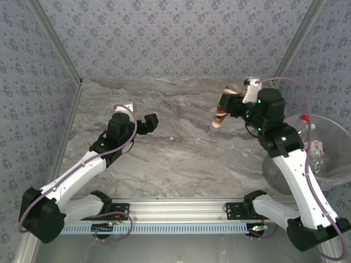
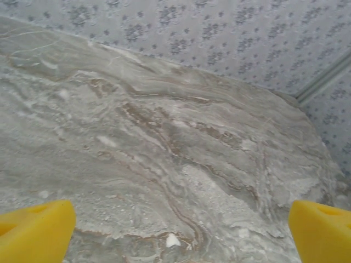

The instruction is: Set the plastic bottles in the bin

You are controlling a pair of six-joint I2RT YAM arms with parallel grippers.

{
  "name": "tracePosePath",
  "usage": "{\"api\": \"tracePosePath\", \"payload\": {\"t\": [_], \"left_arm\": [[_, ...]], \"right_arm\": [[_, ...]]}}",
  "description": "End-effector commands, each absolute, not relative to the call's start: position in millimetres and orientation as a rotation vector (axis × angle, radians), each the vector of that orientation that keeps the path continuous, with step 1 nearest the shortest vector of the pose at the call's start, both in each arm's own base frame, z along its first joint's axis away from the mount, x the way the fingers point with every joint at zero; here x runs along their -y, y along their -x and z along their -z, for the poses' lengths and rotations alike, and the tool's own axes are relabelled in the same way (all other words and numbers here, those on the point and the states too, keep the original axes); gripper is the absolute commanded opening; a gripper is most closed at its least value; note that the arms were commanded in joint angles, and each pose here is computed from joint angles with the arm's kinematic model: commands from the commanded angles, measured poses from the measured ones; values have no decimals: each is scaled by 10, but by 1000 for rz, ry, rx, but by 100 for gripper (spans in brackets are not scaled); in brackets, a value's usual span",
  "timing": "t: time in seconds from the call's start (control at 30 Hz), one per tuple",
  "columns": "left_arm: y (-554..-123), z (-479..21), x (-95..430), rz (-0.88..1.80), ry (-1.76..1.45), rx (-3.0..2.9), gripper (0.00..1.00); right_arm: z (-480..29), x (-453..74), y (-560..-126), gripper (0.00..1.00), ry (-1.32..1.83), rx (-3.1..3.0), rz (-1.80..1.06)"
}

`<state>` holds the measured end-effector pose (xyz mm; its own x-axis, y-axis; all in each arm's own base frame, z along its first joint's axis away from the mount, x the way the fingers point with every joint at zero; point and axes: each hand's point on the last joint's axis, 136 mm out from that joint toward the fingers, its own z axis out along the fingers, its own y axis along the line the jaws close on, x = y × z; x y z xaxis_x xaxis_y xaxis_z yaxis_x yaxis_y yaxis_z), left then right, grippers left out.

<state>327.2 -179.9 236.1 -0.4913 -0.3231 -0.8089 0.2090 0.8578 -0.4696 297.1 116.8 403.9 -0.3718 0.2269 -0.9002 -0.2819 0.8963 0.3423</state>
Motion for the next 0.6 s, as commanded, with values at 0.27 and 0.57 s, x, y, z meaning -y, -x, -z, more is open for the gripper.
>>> {"api": "tracePosePath", "payload": {"t": [0.27,0.57], "left_arm": [[-3342,-2362,1674,612,158,-1978,99],[-3422,-2310,1759,638,149,-2011,99]], "right_arm": [[-4476,198,-2283,50,-178,-1823,174],[-4709,938,-1895,46,-417,-1674,615]]}}
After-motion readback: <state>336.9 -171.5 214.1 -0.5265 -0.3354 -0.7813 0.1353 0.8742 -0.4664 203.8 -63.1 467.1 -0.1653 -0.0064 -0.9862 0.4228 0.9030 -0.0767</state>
